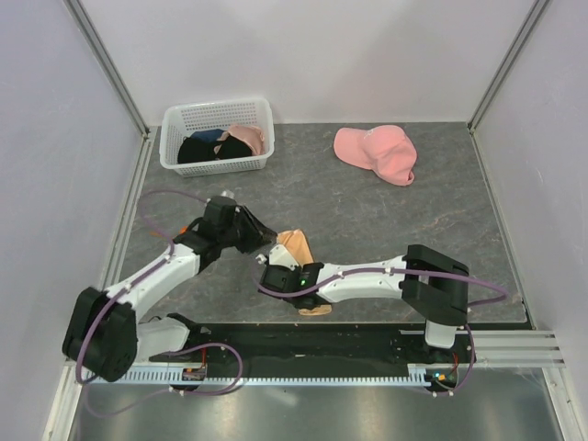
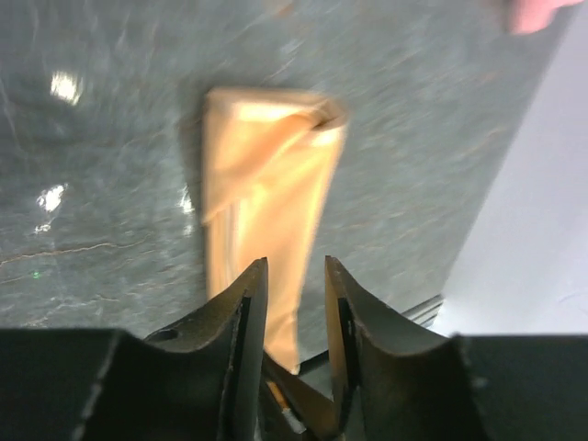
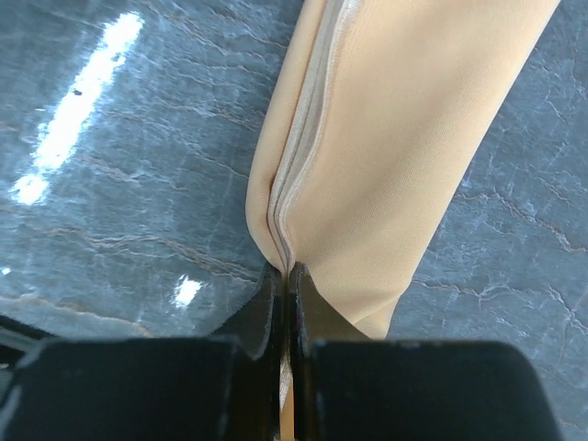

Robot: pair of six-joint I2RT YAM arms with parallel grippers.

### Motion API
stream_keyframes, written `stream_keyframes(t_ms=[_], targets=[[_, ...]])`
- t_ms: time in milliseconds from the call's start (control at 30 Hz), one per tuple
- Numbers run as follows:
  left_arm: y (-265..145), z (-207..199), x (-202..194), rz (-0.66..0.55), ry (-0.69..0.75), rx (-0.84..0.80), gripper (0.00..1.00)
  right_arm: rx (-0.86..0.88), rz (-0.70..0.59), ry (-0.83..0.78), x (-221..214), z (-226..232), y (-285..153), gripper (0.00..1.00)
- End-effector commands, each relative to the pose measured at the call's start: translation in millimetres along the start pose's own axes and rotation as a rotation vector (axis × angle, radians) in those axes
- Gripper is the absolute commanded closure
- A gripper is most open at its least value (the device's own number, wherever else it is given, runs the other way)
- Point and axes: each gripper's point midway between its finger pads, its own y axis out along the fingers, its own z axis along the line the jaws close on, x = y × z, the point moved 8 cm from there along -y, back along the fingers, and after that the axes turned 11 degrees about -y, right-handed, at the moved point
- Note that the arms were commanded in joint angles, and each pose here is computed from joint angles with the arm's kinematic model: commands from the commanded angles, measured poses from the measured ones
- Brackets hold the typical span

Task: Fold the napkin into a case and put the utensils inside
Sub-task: Pick up the smaller rectangle-folded napkin from the center of the board, then turn over the smaller rectangle folded napkin at the center of the board.

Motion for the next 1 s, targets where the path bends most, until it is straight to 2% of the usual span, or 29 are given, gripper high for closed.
stream_keyframes(t_ms=[0,167,400,467,500,567,600,733,767,800,867,900,967], targets=[[-51.2,-18.1,26.7,-0.174,0.134,0.012,0.59,0.134,-0.104,0.063,31.0,-5.0,-30.9,1.0],[-88.0,-15.4,41.6,-0.289,0.153,0.03,0.6,0.389,-0.251,0.169,65.8,-11.4,-50.8,1.0],[-115.7,-5.3,38.5,-0.351,0.195,0.059,0.62,0.753,-0.43,0.271,100.0,-10.2,-67.8,1.0],[-118.8,-3.7,37.5,-0.35,0.211,0.067,0.62,0.853,-0.442,0.295,96.6,-10.6,-66.4,1.0],[-120.6,-4.3,37.3,-0.355,0.215,0.067,0.62,0.905,-0.5,0.337,104.3,-11.5,-70.8,1.0],[-124.4,-4.5,37.8,-0.362,0.219,0.08,0.63,0.987,-0.492,0.378,93.1,-13.4,-64.9,1.0],[-125.9,-5.6,37.9,-0.364,0.231,0.078,0.63,1.019,-0.548,0.394,96.9,-16.0,-66.6,1.0],[-133.6,-13.8,39.8,-0.373,0.263,0.072,0.64,1.063,-0.509,0.515,67.2,-24.3,-47.0,1.0],[-135.5,-17.8,40.0,-0.365,0.285,0.061,0.64,1.087,-0.505,0.54,61.3,-25.9,-45.7,1.0],[-135.1,-19.2,40.1,-0.355,0.296,0.061,0.64,1.109,-0.556,0.551,61.3,-29.8,-47.2,1.0],[-129.7,-20.8,41.7,-0.324,0.318,0.085,0.66,1.116,-0.524,0.617,43.7,-38.0,-37.5,1.0],[-127.0,-20.7,40.2,-0.296,0.324,0.084,0.68,1.135,-0.566,0.622,42.9,-41.7,-38.9,1.0],[-118.9,-17.4,39.6,-0.259,0.325,0.108,0.71,1.128,-0.552,0.661,29.6,-47.6,-32.7,1.0]])
